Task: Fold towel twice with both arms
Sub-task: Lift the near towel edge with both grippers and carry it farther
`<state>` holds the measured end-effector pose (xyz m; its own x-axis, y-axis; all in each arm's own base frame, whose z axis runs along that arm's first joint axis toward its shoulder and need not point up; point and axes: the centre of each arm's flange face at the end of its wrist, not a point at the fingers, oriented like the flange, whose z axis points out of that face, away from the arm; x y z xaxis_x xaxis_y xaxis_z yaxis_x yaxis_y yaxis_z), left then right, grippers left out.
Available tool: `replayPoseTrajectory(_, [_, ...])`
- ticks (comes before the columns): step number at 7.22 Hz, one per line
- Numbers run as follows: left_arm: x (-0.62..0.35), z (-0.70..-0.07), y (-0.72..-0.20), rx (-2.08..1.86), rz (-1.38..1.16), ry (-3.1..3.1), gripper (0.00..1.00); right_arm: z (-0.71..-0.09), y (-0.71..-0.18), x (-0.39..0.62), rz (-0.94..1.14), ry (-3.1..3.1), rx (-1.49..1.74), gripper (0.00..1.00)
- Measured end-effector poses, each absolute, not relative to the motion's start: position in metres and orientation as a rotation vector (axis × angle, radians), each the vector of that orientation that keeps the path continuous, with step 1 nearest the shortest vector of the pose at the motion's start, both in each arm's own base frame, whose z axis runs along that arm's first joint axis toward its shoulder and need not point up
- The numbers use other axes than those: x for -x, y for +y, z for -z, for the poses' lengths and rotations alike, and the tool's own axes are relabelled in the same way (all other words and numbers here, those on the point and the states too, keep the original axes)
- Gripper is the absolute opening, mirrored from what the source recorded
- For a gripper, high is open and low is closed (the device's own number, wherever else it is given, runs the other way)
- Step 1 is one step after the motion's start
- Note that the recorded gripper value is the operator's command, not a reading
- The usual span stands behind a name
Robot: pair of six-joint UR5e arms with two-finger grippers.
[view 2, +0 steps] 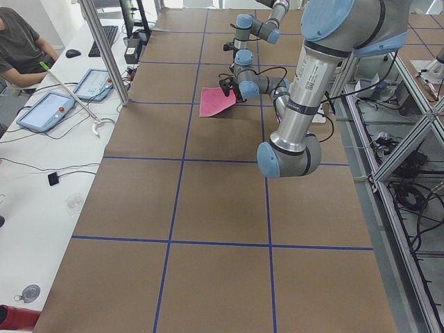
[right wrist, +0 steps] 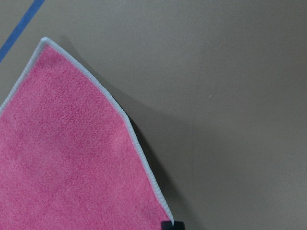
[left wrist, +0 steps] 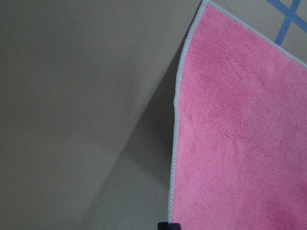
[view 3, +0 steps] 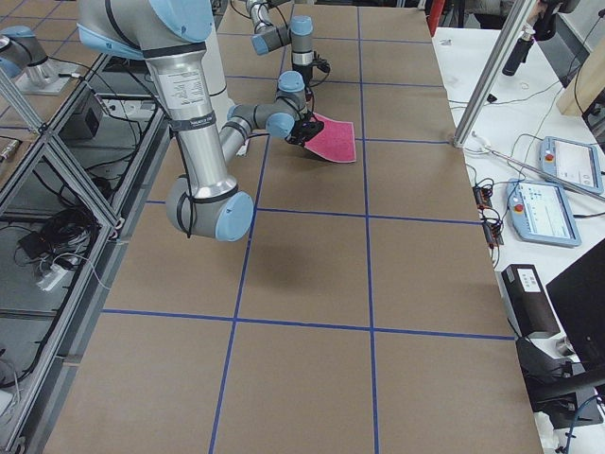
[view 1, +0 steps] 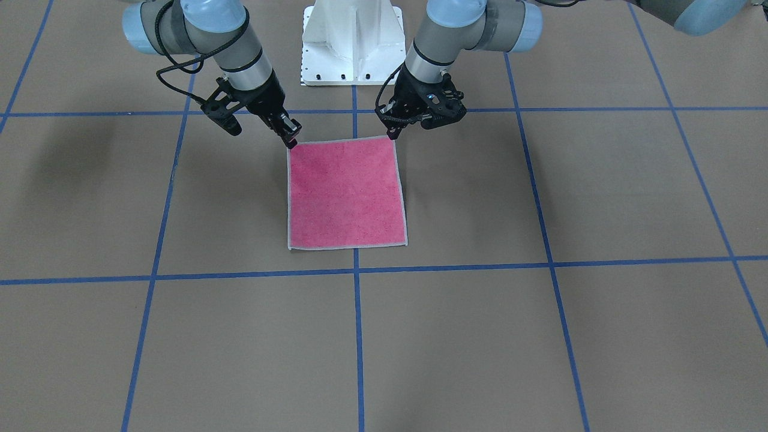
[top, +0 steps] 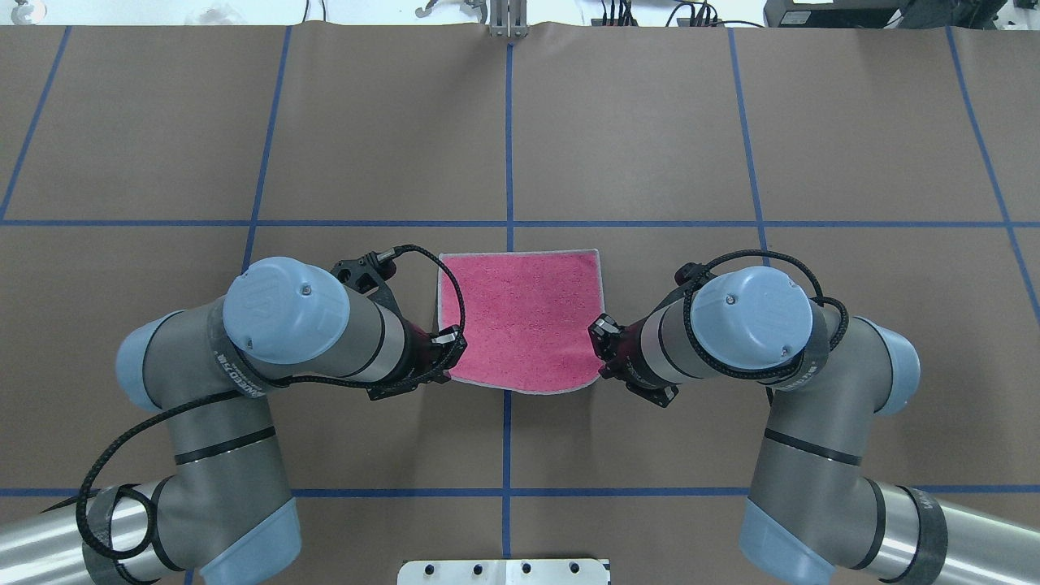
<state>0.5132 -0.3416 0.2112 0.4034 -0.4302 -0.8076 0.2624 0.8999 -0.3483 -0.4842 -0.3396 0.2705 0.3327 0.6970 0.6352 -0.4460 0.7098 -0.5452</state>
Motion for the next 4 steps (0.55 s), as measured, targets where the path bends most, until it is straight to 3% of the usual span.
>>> replayPoseTrajectory(4, [-0.504,-0.204,-0.375,0.134,0.48,1.085,0.0,-0.267,-0.399,0.471,-0.831,-0.98,0.288,0.0])
